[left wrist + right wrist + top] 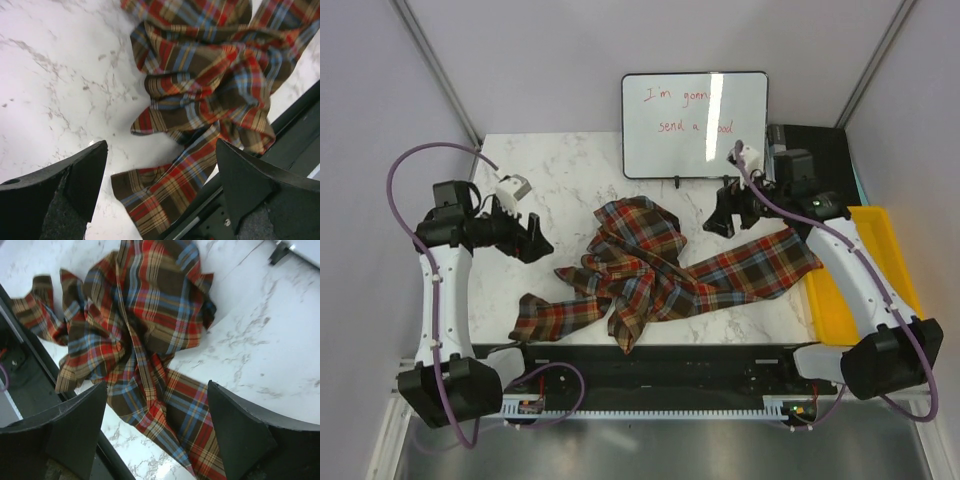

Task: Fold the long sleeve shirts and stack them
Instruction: Move the shirt to the center of the board, then flatten the shirt out

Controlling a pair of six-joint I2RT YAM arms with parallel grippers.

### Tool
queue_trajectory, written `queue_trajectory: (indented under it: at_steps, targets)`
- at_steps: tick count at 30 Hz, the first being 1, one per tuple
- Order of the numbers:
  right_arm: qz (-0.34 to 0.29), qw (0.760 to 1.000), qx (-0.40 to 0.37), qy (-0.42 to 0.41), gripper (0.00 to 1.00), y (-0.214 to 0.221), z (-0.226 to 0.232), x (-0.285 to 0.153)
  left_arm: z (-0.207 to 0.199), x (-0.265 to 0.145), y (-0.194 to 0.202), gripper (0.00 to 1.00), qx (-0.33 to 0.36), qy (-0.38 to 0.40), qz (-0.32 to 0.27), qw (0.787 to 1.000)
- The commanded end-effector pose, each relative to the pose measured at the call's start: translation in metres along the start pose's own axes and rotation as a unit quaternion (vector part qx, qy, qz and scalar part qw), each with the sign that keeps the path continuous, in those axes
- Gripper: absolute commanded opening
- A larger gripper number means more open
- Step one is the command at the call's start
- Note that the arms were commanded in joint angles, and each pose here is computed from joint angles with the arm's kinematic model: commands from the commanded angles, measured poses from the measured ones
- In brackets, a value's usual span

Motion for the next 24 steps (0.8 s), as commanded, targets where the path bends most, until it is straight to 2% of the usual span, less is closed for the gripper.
queue_trajectory:
  at_steps: [1, 5, 9, 11, 13, 15, 19, 23, 24]
  targets:
    - [0.026, 0.999, -0.043, -0.007, 0.86, 0.021, -0.004, 0.042, 0.013, 0.024, 0.037, 0.92, 0.1, 0.042, 0.053, 0.993]
    - [0.026, 0.999, -0.022, -0.021, 0.77, 0.03, -0.007, 0.081, 0.02, 0.048, 0.048, 0.84, 0.069, 0.087, 0.069, 0.991]
    - [0.111, 0.991, -0.044, -0.063, 0.68, 0.062, 0.002, 0.115, 0.009, 0.07, 0.074, 0.84, 0.085, 0.14, 0.1, 0.981]
    - [0.142, 0.985, -0.063, -0.071, 0.67, 0.083, 0.01, 0.123, -0.004, 0.077, 0.093, 0.83, 0.125, 0.17, 0.112, 0.971]
    - [0.176, 0.98, -0.06, -0.07, 0.67, 0.11, 0.013, 0.127, -0.012, 0.079, 0.103, 0.83, 0.176, 0.176, 0.117, 0.961]
    - [0.205, 0.975, -0.05, -0.066, 0.68, 0.134, 0.008, 0.128, -0.02, 0.082, 0.123, 0.83, 0.199, 0.186, 0.142, 0.952]
    - [0.235, 0.97, -0.041, -0.057, 0.68, 0.161, 0.0, 0.127, -0.038, 0.088, 0.145, 0.87, 0.268, 0.21, 0.18, 0.923]
    - [0.269, 0.961, -0.051, -0.047, 0.66, 0.186, -0.006, 0.118, -0.049, 0.092, 0.16, 0.9, 0.293, 0.228, 0.198, 0.907]
    - [0.277, 0.959, -0.049, -0.048, 0.62, 0.192, -0.006, 0.116, -0.051, 0.093, 0.163, 0.9, 0.295, 0.228, 0.203, 0.905]
Point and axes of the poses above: each gripper's point midway between its finger pads, its own x axis out along the fingers, its own z axis along the line the jaws close on, y = z × x, the point moved 6 cm from there along -x, back along the fingers, and after that the axes turned 8 degrees about x, right-handed, at the moved point
